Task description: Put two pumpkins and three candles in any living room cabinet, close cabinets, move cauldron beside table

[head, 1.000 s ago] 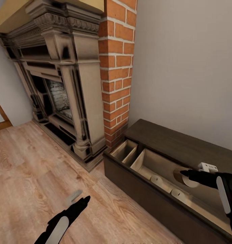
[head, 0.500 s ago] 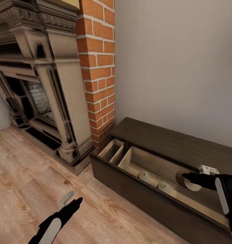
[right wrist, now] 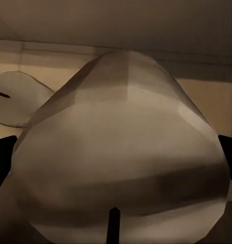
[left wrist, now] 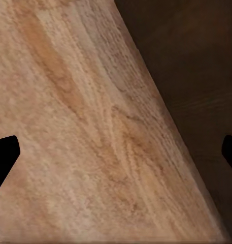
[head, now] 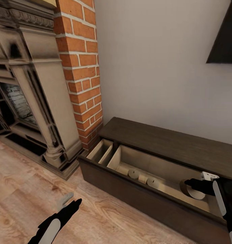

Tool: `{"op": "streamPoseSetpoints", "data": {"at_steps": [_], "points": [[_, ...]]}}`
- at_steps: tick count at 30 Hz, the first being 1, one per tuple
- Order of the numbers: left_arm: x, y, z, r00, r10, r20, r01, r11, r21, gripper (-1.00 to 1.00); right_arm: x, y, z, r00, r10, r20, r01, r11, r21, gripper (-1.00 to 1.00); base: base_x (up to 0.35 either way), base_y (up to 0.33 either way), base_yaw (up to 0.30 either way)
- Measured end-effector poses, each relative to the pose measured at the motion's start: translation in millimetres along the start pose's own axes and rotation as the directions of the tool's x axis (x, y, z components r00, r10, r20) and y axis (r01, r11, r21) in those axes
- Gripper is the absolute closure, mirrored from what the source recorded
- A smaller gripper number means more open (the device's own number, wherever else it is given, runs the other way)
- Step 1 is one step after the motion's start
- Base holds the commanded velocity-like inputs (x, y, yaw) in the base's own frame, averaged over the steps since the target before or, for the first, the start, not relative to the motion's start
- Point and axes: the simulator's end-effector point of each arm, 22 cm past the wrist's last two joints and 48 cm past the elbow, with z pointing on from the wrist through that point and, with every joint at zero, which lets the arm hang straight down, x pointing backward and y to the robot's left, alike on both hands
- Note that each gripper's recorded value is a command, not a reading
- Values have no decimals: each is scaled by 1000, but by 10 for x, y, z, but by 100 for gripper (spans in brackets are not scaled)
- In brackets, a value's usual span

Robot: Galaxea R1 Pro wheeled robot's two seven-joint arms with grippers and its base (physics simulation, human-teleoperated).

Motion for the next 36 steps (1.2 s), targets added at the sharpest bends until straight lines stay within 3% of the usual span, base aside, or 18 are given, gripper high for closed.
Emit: {"op": "streamPoseSetpoints", "data": {"at_steps": [2,8,16,36], "points": [[19,53,-4,1000,4,-7,-4,1000,-9,-100,6,-1,4,1000,1,-2,-1,1000,0,100,0,0,-43],[41,517,-69,1000,-16,-12,15,997,-78,-100,66,1,37,1000,3,-16,-3,1000,1,100,62,40,-13],[152,721,-72,999,-25,-33,21,993,-115,-100,255,-27,162,997,19,-74,-19,1000,2,100,141,101,-1],[246,785,-59,998,-18,-52,11,992,-129,-100,462,-30,303,989,42,-143,-43,999,-1,100,106,5,-1]]}}
